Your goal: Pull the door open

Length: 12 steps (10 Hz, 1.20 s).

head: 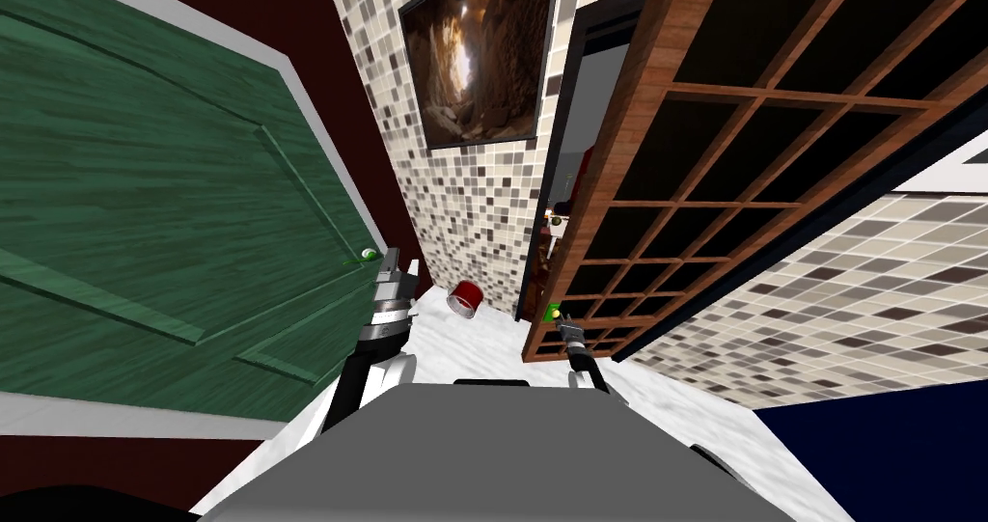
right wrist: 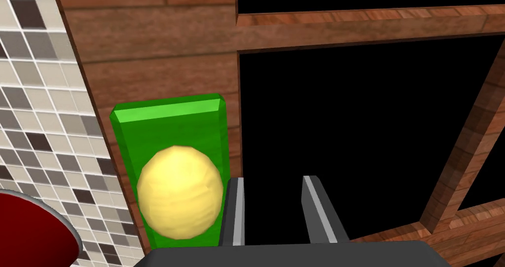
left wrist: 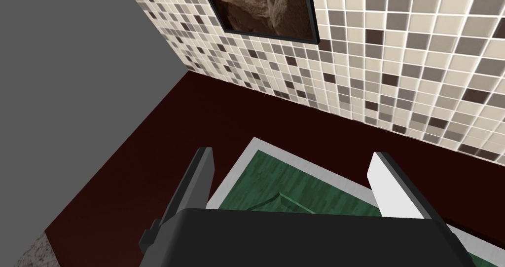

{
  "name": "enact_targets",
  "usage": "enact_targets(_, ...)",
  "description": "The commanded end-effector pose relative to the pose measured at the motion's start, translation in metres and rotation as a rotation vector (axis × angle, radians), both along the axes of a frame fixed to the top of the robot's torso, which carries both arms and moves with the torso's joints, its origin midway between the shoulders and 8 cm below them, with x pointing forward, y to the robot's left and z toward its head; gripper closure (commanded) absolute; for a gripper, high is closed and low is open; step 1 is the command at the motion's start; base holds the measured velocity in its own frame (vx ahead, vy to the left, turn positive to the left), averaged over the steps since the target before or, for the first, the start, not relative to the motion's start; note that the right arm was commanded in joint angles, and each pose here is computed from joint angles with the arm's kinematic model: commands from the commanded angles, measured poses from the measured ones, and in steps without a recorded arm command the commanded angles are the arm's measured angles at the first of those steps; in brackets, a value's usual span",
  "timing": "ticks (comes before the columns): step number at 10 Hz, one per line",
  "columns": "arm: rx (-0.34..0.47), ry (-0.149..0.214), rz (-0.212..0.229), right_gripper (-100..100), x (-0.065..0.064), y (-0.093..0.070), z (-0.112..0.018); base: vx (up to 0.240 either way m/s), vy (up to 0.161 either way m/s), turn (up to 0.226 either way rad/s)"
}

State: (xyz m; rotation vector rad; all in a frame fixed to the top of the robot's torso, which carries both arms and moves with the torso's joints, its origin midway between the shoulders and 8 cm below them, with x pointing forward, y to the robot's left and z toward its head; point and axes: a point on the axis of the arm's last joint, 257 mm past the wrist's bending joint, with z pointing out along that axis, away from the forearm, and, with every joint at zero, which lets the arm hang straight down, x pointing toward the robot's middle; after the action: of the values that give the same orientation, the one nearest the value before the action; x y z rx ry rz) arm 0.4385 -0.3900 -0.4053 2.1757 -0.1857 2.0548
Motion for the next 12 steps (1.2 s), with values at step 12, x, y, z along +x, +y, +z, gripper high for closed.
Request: enact_targets(12, 0.018, -0.057, 0.14, -100, -0.023, 0.051, 0.005, -0.093, -0.041, 0.051)
